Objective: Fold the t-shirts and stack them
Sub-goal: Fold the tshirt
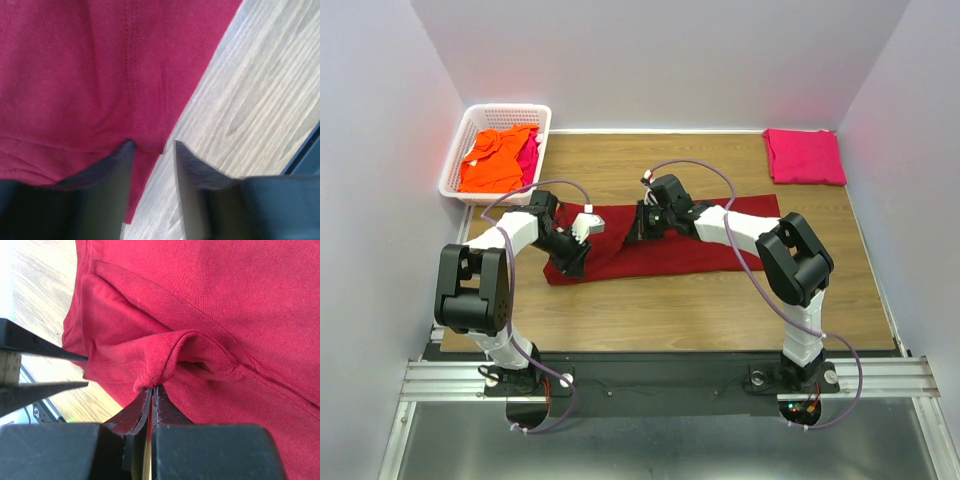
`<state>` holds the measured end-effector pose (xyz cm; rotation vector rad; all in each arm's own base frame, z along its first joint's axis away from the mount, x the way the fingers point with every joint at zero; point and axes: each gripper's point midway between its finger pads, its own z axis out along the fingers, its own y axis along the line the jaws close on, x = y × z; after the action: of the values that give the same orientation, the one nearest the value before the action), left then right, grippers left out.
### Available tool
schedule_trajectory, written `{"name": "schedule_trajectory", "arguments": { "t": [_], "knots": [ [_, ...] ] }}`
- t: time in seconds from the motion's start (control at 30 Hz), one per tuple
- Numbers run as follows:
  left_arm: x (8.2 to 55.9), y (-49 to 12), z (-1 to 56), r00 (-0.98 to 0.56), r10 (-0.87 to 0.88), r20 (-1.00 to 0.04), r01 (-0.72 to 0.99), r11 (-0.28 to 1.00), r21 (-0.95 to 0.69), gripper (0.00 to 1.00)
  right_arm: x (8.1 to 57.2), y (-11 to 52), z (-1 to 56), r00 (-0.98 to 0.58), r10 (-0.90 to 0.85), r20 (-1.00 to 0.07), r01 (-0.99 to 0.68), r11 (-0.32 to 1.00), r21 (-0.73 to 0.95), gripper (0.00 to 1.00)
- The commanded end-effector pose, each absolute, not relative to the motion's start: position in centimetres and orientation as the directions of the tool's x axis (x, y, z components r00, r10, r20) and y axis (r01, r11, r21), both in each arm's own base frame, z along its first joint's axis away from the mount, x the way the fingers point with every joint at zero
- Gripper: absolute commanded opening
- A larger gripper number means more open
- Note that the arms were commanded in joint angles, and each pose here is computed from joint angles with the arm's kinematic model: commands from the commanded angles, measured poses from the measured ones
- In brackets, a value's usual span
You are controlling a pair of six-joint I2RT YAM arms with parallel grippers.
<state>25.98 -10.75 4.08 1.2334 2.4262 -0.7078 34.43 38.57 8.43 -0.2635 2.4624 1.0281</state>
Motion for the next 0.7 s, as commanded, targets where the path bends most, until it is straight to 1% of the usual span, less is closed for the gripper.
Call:
{"name": "schedule_trajectory", "arguments": {
  "t": [0.0,0.03,0.13,0.17,0.2,0.23,0.3,0.4,0.43,0.5,0.67],
  "knots": [
    [25.9,-11.1,3.9,-0.584,0.647,-0.491,0.810,0.505,-0.299,0.39,35.6,39.4,10.6,-0.856,0.021,-0.517,-0.371,0.672,0.641,0.01],
    [25.9,-11.1,3.9,-0.586,0.645,-0.491,0.809,0.507,-0.299,0.33,35.6,39.4,10.7,-0.852,0.021,-0.523,-0.375,0.671,0.639,0.01],
    [26.0,-11.1,4.1,-0.585,0.644,-0.493,0.809,0.508,-0.297,0.24,35.5,39.3,10.5,-0.854,0.018,-0.520,-0.374,0.673,0.638,0.00],
    [26.2,-11.1,4.5,-0.580,0.644,-0.499,0.812,0.508,-0.288,0.17,35.5,39.3,10.5,-0.854,0.018,-0.520,-0.374,0.673,0.638,0.01],
    [26.1,-11.1,4.7,-0.580,0.644,-0.499,0.812,0.506,-0.291,0.14,35.5,39.2,10.5,-0.854,0.019,-0.519,-0.373,0.673,0.639,0.01],
    [26.5,-11.2,5.4,-0.573,0.642,-0.509,0.816,0.505,-0.280,0.07,35.5,39.2,10.6,-0.854,0.018,-0.520,-0.375,0.671,0.639,0.01],
    [27.0,-11.3,6.9,-0.561,0.640,-0.525,0.823,0.500,-0.269,0.00,35.8,39.1,11.4,-0.848,0.026,-0.530,-0.381,0.665,0.642,0.00],
    [27.5,-11.3,8.9,-0.545,0.640,-0.542,0.831,0.499,-0.247,0.00,36.4,38.9,12.6,-0.835,0.036,-0.549,-0.395,0.655,0.644,0.01],
    [28.5,-11.3,10.2,-0.528,0.637,-0.562,0.837,0.502,-0.218,0.00,36.6,38.9,13.0,-0.833,0.039,-0.552,-0.400,0.647,0.649,0.01],
    [29.6,-11.2,10.9,-0.524,0.637,-0.565,0.835,0.514,-0.195,0.00,36.9,38.8,13.2,-0.833,0.045,-0.551,-0.399,0.641,0.656,0.01],
    [33.5,-10.7,11.3,-0.523,0.630,-0.574,0.819,0.557,-0.135,0.00,37.5,38.8,11.7,-0.854,0.032,-0.520,-0.384,0.635,0.670,0.00]
  ]
}}
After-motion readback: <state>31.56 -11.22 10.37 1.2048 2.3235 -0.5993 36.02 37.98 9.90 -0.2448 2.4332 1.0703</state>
